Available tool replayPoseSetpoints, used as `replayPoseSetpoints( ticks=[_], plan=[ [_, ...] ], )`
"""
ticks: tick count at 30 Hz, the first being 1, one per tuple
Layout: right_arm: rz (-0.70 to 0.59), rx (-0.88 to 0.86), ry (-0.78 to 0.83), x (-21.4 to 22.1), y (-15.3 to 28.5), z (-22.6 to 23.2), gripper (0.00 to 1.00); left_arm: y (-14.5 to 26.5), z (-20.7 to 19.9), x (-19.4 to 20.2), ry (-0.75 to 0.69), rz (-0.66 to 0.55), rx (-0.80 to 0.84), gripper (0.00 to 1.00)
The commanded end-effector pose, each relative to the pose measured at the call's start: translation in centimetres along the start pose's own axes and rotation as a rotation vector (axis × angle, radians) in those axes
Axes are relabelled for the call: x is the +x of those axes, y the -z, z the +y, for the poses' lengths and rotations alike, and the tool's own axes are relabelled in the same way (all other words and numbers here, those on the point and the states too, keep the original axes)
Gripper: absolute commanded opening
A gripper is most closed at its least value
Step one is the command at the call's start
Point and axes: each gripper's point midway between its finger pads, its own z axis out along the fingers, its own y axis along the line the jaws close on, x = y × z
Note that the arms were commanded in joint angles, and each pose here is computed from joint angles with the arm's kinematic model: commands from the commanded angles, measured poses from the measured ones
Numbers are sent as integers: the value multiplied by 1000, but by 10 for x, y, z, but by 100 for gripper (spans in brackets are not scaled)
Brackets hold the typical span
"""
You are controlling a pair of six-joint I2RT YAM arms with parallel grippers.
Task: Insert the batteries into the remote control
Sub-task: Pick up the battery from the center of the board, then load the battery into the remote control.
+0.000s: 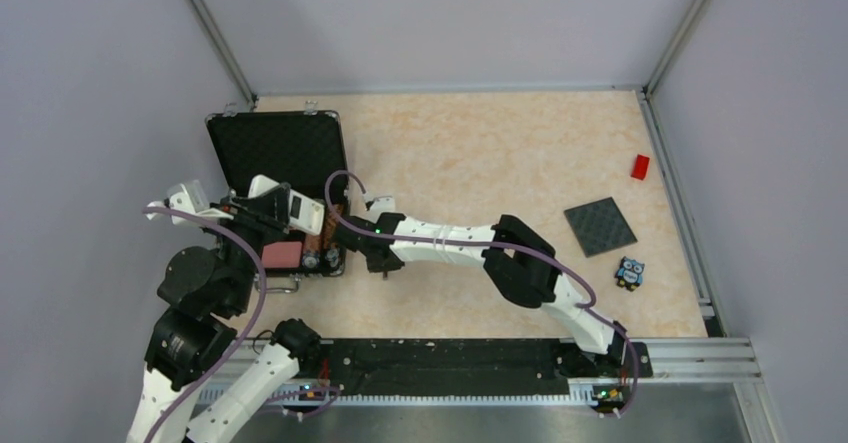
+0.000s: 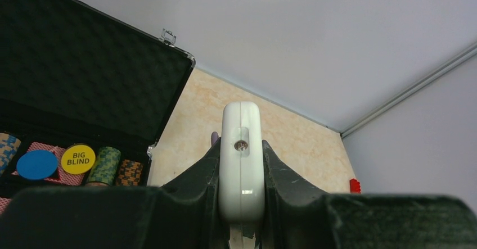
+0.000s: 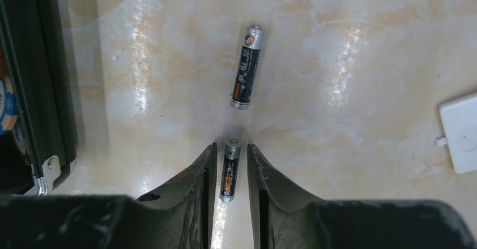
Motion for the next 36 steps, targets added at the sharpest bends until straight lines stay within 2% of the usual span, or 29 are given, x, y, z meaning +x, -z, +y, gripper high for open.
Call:
replayPoseSetpoints(
  ticks=[1, 4, 8, 9, 16, 25, 30, 36],
  plan=[
    [66, 175, 57, 33, -9, -37, 25, 7, -7, -22, 16, -63, 23, 0],
    [65, 200, 71, 34, -5, -47, 19, 5, -8, -19, 16, -57, 31, 0],
    [59, 204, 94, 33, -1, -52, 1, 2, -10, -16, 28, -53, 40, 0],
    [56, 201, 96, 31, 1, -52, 0, 1, -11, -15, 32, -52, 42, 0],
    [-26, 138, 6, 0, 29, -74, 0, -6, -23, -9, 50, -34, 94, 0],
    [-217, -55, -248, -67, 107, -140, 0, -8, -71, 3, 72, -12, 360, 0],
    [-363, -189, -343, -109, 165, -156, 0, -18, -99, 19, 171, 55, 466, 0],
    [-533, -339, -420, -148, 235, -162, 0, -35, -126, 42, 393, 128, 571, 0]
  ],
)
